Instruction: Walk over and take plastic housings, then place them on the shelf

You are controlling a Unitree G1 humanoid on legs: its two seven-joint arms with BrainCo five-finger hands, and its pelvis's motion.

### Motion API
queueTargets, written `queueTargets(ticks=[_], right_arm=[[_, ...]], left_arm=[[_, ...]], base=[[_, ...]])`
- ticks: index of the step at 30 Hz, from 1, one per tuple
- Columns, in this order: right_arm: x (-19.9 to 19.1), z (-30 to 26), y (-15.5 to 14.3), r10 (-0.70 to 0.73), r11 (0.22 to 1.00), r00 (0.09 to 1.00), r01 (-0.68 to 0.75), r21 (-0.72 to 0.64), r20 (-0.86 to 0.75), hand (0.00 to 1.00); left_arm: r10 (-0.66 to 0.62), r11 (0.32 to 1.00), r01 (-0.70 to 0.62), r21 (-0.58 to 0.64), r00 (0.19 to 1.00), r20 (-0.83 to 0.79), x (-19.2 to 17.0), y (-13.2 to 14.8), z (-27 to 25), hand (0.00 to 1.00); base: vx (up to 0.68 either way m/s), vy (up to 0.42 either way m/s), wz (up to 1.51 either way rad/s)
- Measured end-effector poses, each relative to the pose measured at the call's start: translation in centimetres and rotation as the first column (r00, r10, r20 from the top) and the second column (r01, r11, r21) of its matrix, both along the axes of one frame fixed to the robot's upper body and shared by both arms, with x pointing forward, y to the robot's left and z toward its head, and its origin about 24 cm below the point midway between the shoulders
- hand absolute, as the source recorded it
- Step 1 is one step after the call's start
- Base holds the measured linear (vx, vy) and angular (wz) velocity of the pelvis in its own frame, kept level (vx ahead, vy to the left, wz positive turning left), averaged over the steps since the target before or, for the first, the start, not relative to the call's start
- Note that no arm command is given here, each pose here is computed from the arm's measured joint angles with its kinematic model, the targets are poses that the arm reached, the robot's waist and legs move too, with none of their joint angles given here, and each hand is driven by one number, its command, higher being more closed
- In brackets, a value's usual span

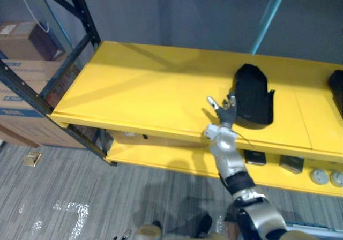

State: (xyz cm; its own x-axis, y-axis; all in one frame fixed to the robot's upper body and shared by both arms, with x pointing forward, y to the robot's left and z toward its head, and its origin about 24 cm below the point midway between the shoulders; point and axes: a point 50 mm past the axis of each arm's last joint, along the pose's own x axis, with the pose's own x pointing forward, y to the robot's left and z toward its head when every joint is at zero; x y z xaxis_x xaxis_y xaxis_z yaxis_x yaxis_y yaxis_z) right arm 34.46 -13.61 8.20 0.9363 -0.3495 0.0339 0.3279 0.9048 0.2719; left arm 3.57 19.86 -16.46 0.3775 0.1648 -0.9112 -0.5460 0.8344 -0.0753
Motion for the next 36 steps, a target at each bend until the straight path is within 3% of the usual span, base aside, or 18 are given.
queueTargets(ticks=[10, 15, 20, 23, 24, 30, 36], right_arm=[[0.1, 0.2, -1.2, -0.017, 1.0, 1.0, 0.017, -0.009, 0.008, 0.0], [0.4, 0.5, -0.8, 0.16, 0.987, 0.985, -0.16, 0.009, 0.059, 0.0], [0.3, 1.0, 1.3, 0.441, 0.898, 0.89, -0.438, -0.051, 0.117, 0.0], [-0.2, 2.5, 2.1, 0.497, 0.867, 0.845, -0.491, -0.082, 0.198, 0.0], [-0.6, 3.8, 2.2, 0.497, 0.866, 0.828, -0.49, -0.098, 0.26, 1.0], [-4.8, 6.9, -0.7, 0.375, 0.927, 0.812, -0.344, -0.151, 0.448, 1.0], [-10.4, 1.1, -7.6, 0.062, 0.995, 0.964, -0.041, -0.086, 0.259, 1.0]], left_arm=[[-0.002, 1.0, 0.002, 0.001, 1.0, 0.001, 0.0, 0.1, 0.0, 0.0], [-0.01, 1.0, 0.01, 0.007, 1.0, 0.0, 0.0, 0.3, 0.0, 0.0], [-0.015, 1.0, 0.015, 0.012, 1.0, -0.01, -0.1, 0.5, 0.1, 0.0], [-0.035, 0.999, 0.035, 0.028, 0.999, -0.017, -0.1, 0.8, 0.1, 0.0], [-0.033, 0.999, 0.034, 0.032, 0.999, -0.016, 0.0, 0.9, 0.1, 0.0], [-0.024, 0.999, 0.025, 0.037, 0.999, -0.025, -0.2, 1.0, 0.1, 0.0], [-0.016, 0.998, 0.021, 0.056, 0.996, -0.082, -1.7, 1.5, -0.1, 0.0]], base=[[0.0, 0.0, 0.0], [0.0, 0.0, 0.0], [0.0, 0.0, 0.0], [0.0, 0.0, 0.0], [0.01, 0.008, -0.04], [0.02, 0.014, -0.16], [0.01, 0.022, -0.27]])
